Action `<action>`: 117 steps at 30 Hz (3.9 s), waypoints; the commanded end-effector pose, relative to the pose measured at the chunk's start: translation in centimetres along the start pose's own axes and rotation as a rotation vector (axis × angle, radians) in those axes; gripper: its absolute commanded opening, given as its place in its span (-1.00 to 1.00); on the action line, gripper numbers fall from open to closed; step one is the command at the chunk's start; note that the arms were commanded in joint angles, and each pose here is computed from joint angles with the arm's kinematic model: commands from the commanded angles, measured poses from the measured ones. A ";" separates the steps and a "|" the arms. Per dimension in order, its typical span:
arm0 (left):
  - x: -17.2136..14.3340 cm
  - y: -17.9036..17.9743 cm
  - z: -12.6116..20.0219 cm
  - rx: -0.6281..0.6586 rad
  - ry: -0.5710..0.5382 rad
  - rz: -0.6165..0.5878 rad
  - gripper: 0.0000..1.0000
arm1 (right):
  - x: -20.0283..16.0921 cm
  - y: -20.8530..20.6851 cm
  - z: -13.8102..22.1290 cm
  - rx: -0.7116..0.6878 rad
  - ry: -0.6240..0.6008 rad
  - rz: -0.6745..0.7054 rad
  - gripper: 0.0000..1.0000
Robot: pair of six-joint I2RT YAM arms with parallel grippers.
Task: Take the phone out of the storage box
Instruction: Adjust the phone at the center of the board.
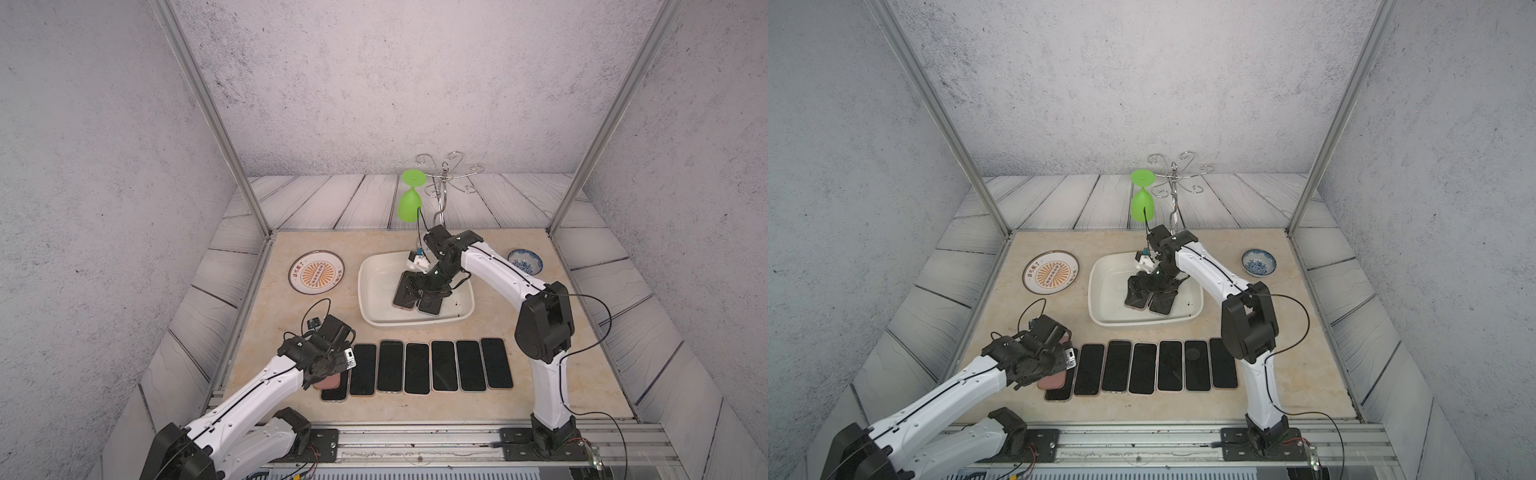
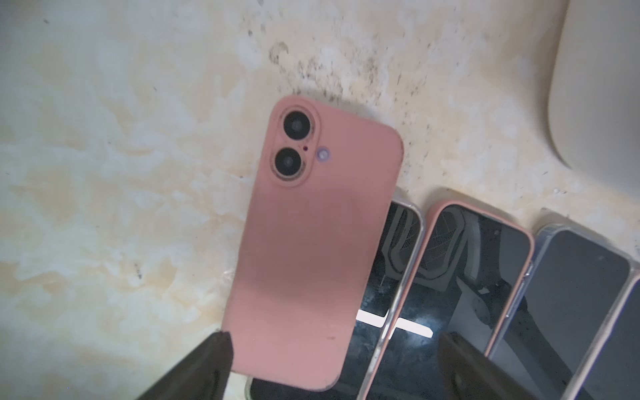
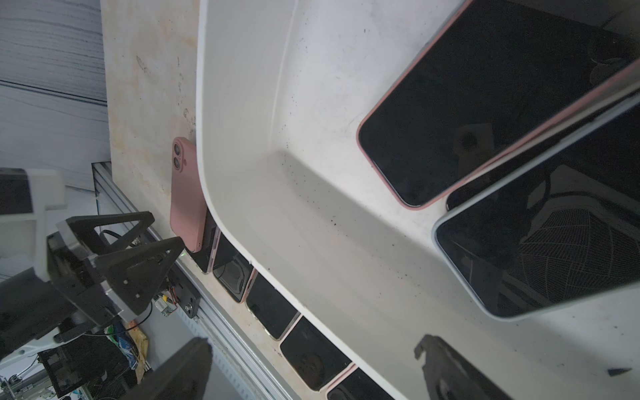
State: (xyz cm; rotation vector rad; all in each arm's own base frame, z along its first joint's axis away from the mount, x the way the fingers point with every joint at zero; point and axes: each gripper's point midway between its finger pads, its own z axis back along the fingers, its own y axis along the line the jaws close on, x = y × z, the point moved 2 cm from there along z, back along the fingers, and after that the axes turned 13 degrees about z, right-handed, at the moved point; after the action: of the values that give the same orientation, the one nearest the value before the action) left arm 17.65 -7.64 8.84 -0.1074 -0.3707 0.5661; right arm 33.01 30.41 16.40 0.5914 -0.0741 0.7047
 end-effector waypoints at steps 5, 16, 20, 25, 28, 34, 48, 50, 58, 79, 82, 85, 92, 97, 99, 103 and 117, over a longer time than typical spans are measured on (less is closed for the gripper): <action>0.1 1.8 -1.6 0.098 0.002 -0.015 0.97 | -0.2 0.1 0.0 0.013 0.011 0.005 0.99; -0.8 1.7 -4.7 0.157 0.080 -0.047 0.96 | -0.3 0.0 0.0 0.009 0.014 0.006 0.99; -1.4 2.3 -5.5 0.164 0.109 -0.043 0.97 | -0.5 -0.1 -0.2 0.006 0.020 0.006 0.99; -1.5 2.1 -5.8 0.156 0.123 -0.051 0.97 | -0.5 -0.1 -0.3 0.006 0.022 0.005 0.99; -1.5 2.3 -5.6 0.165 0.130 -0.058 0.99 | -0.5 -0.1 -0.2 0.004 0.022 0.005 0.99; -1.8 2.7 -5.9 0.107 0.134 -0.008 0.63 | -0.4 -0.3 -0.5 0.001 0.025 -0.002 0.99; -1.7 2.3 -5.5 0.044 0.141 0.006 -0.68 | -0.4 -0.6 -0.7 -0.006 0.030 -0.003 0.99; -1.4 2.0 -4.7 0.005 0.119 0.016 -0.83 | -0.4 -0.7 -0.9 -0.006 0.033 -0.004 0.99; 0.2 2.0 -1.3 -0.080 0.006 0.083 -0.91 | -0.3 -0.8 -1.0 -0.009 0.033 -0.005 0.99; 0.6 5.5 0.2 0.023 -0.086 0.265 0.62 | -0.5 -0.8 -1.5 0.010 0.050 -0.007 0.99; 0.6 5.7 -0.3 0.065 -0.074 0.253 0.72 | -0.7 -0.9 -1.5 0.008 0.053 -0.007 0.99; 0.8 5.8 -0.5 0.102 -0.066 0.267 0.99 | -0.9 -0.8 -1.5 0.011 0.055 -0.006 0.99; 3.1 5.4 0.9 0.141 -0.149 0.297 0.97 | -0.9 -0.8 -1.6 0.018 0.055 -0.006 0.99; 4.6 7.6 1.8 0.215 -0.236 0.383 0.79 | -1.0 -0.6 -1.5 0.015 0.053 0.002 0.99; 4.2 8.3 0.8 0.215 -0.201 0.443 0.69 | -1.0 -0.6 -1.4 0.021 0.051 0.003 0.99; 3.8 9.0 -1.5 0.201 -0.149 0.526 0.76 | -1.0 -0.5 -1.4 0.022 0.052 0.009 0.99; 5.9 7.1 -4.6 0.065 -0.176 0.480 0.74 | -1.3 -0.8 -1.6 0.010 0.065 0.009 0.99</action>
State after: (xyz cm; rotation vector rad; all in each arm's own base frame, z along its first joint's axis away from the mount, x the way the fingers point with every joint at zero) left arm 18.60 2.51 5.13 0.0030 -0.4763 1.1265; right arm 32.78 30.27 13.89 0.5770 -0.0188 0.7216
